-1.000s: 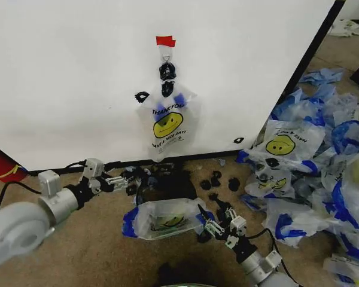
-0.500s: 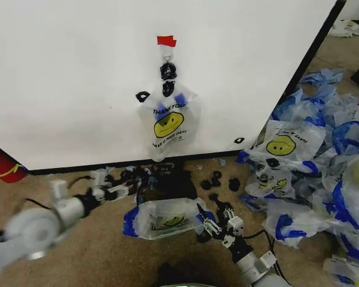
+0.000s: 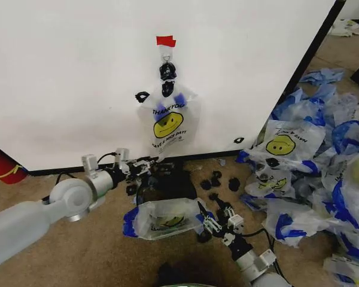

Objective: Pick up the garbage bag from the wall and place it over the trash bin.

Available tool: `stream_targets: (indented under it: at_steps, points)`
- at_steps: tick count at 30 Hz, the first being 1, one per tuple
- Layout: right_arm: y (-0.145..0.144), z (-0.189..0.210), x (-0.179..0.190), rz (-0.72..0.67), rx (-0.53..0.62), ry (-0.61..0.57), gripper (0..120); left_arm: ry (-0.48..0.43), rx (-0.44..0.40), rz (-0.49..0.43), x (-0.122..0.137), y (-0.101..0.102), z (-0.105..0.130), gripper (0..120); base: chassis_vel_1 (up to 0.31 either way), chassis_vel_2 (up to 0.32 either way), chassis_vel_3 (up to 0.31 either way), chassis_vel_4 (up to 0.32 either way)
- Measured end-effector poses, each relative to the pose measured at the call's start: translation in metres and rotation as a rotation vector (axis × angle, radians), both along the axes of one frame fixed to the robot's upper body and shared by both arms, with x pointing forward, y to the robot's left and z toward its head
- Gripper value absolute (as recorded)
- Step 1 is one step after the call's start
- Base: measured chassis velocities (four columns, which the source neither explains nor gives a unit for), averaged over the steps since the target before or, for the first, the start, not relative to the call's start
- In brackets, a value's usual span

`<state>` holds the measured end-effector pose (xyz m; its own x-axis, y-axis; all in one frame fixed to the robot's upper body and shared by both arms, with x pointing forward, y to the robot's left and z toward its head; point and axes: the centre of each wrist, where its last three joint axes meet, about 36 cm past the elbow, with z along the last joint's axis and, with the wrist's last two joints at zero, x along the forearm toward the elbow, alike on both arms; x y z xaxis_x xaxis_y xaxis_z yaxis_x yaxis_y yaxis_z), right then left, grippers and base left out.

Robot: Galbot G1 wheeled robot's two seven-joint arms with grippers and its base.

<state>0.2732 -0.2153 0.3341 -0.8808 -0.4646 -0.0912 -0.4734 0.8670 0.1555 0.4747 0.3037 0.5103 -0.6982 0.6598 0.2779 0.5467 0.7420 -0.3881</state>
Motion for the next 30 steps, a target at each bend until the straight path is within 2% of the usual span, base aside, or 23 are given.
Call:
stream_targets:
  at_steps: [4,12,18,25,30]
  points:
    - [-0.001,0.001,0.001,-0.008,0.001,-0.004,59,-0.002,0.085,-0.068,0.015,-0.001,0.001,37,0.0,0.0,0.0,0.0]
    - [0.0,0.0,0.001,-0.012,0.007,-0.003,56,0.039,0.175,-0.163,0.031,0.001,0.002,35,0.0,0.0,0.0,0.0]
    - [-0.001,-0.001,0.001,-0.016,0.01,-0.005,54,0.048,0.282,-0.264,0.049,0.001,0.012,32,0.0,0.0,0.0,0.0]
    - [-0.001,-0.002,0.0,-0.014,0.014,-0.007,51,0.068,0.377,-0.356,0.06,0.006,0.013,32,0.0,0.0,0.0,0.0]
    - [-0.001,-0.003,-0.001,-0.012,0.014,-0.008,50,0.063,0.426,-0.386,0.067,0.009,0.012,27,0.0,0.0,0.0,0.0]
